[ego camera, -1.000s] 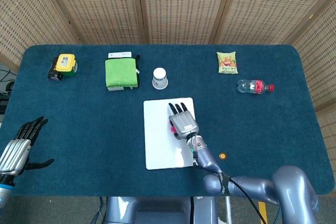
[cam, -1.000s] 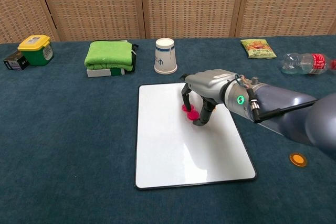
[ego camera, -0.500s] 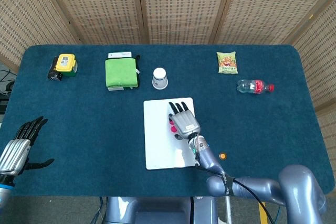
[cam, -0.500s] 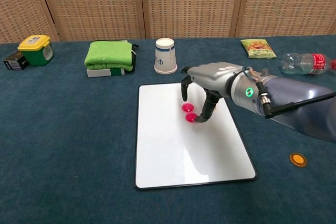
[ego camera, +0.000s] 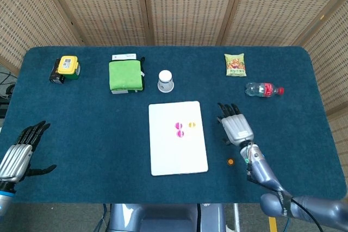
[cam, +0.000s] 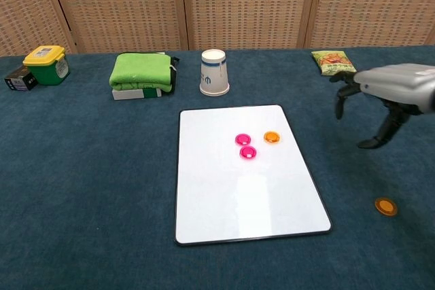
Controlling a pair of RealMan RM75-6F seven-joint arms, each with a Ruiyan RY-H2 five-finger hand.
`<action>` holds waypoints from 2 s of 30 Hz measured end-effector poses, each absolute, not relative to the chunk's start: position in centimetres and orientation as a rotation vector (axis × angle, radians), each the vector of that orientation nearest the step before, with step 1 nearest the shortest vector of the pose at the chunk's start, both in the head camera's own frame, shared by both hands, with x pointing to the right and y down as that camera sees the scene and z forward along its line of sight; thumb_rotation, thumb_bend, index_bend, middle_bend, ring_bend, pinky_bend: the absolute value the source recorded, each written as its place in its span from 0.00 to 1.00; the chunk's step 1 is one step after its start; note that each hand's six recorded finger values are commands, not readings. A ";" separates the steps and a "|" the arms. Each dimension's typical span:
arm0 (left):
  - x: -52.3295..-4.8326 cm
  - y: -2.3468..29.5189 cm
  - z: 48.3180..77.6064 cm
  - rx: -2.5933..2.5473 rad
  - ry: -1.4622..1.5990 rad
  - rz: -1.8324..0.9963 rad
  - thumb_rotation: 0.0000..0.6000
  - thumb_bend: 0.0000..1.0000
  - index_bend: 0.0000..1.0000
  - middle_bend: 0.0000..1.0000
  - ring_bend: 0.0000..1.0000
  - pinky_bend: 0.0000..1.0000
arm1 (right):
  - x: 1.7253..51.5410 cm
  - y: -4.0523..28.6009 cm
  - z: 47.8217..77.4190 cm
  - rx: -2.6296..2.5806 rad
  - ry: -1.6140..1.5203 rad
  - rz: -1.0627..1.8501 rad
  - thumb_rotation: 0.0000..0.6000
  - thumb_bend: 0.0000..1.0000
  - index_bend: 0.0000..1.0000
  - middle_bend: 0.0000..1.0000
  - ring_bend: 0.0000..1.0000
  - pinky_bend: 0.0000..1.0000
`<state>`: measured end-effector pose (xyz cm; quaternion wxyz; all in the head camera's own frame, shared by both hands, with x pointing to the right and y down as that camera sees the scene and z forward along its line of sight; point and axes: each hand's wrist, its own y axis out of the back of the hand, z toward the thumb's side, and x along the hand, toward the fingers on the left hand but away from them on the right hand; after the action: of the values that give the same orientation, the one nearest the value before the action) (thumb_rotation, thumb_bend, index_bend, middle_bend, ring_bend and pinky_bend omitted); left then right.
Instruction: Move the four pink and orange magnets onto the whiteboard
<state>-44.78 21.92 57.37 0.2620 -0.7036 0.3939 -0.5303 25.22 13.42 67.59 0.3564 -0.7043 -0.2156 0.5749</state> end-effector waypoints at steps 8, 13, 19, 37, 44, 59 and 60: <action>-44.5 21.9 57.4 -1.895 1.061 -1.432 1.00 0.02 0.00 0.00 0.00 0.00 | 28.3 18.3 67.7 -1.862 -0.492 1.468 1.00 0.31 0.38 0.00 0.00 0.00; -44.6 21.9 57.4 -1.891 1.065 -1.432 1.00 0.02 0.00 0.00 0.00 0.00 | 29.2 20.4 68.7 -1.877 -0.472 1.488 1.00 0.31 0.40 0.00 0.00 0.00; -44.7 21.9 57.4 -1.893 1.065 -1.432 1.00 0.02 0.00 0.00 0.00 0.00 | 29.7 21.6 69.4 -1.902 -0.488 1.502 1.00 0.31 0.40 0.00 0.00 0.00; -44.7 21.9 57.3 -1.894 1.065 -1.433 1.00 0.02 0.00 0.00 0.00 0.00 | 28.8 22.5 70.0 -1.921 -0.490 1.471 1.00 0.32 0.41 0.00 0.00 0.00; -44.7 21.9 57.3 -1.892 1.065 -1.433 1.00 0.02 0.00 0.00 0.00 0.00 | 28.7 22.7 70.3 -1.922 -0.484 1.472 1.00 0.32 0.41 0.00 0.00 0.00; -44.7 21.9 57.3 -1.892 1.066 -1.435 1.00 0.02 0.00 0.00 0.00 0.00 | 29.4 23.0 71.0 -1.927 -0.486 1.498 1.00 0.34 0.50 0.00 0.00 0.00; -44.7 21.9 57.3 -1.892 1.066 -1.435 1.00 0.02 0.00 0.00 0.00 0.00 | 29.4 23.1 71.0 -1.929 -0.485 1.498 1.00 0.34 0.51 0.00 0.00 0.00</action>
<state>-44.69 21.91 57.33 0.2662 -0.7007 0.3946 -0.5314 29.39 23.08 71.03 0.3202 -0.7338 -0.1847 0.5699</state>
